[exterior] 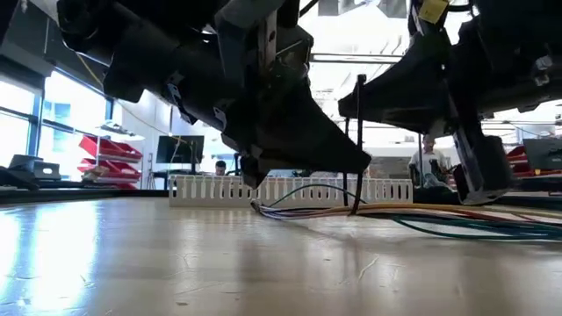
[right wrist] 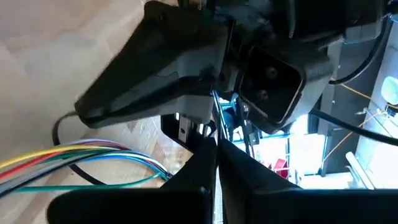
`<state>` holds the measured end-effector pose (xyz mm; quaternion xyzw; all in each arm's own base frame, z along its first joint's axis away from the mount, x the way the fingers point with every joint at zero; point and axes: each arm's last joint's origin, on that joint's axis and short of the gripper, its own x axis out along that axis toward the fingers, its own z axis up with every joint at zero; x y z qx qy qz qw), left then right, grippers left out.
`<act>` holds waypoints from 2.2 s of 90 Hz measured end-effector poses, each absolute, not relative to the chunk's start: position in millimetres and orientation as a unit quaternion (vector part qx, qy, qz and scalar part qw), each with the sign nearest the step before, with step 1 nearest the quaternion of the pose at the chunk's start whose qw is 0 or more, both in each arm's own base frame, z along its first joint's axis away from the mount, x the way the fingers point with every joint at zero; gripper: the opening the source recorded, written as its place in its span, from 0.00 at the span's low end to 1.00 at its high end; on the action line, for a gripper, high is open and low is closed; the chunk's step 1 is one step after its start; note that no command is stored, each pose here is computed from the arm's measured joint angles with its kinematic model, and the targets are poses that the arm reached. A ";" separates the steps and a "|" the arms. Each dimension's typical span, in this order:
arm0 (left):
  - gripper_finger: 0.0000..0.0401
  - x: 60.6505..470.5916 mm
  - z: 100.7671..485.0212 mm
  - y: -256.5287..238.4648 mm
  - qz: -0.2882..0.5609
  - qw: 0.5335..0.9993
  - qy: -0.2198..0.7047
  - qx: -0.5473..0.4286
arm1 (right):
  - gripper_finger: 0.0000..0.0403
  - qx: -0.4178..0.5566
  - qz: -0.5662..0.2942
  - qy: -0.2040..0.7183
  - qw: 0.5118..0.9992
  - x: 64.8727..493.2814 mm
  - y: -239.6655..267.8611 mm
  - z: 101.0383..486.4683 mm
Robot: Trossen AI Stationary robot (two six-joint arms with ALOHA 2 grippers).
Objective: Ziptie cables
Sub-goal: Wrap the cable wires with black ziptie
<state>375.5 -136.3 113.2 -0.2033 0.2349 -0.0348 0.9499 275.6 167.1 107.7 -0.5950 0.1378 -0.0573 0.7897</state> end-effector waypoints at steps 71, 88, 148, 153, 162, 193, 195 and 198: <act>0.00 378.2 112.9 -128.4 -0.006 0.923 0.238 -0.302 | 0.00 -0.634 -0.049 0.151 0.757 277.4 163.1 105.4; 0.00 375.9 109.5 -125.7 0.002 0.920 0.242 -0.308 | 0.00 -0.647 -0.047 0.146 0.747 274.4 168.0 106.5; 0.00 366.6 113.2 -140.9 -0.020 0.943 0.184 -0.277 | 0.00 -0.620 -0.072 0.167 0.763 277.4 160.4 104.8; 0.02 366.5 113.1 -141.0 -0.019 0.943 0.184 -0.277 | 0.00 -0.619 -0.071 0.166 0.765 277.5 160.5 104.9; 0.07 366.5 112.7 -140.7 -0.018 0.943 0.185 -0.276 | 0.00 -0.613 -0.072 0.165 0.769 277.4 160.5 104.8; 0.25 366.3 112.1 -140.1 -0.007 0.941 0.186 -0.282 | 0.00 -0.610 -0.073 0.165 0.771 277.4 160.5 104.9; 0.25 366.3 112.0 -139.9 -0.004 0.942 0.184 -0.282 | 0.00 -0.609 -0.073 0.165 0.772 277.5 160.5 104.9; 0.25 366.4 112.1 -139.5 0.000 0.942 0.183 -0.281 | 0.00 -0.608 -0.073 0.165 0.773 277.5 160.5 104.9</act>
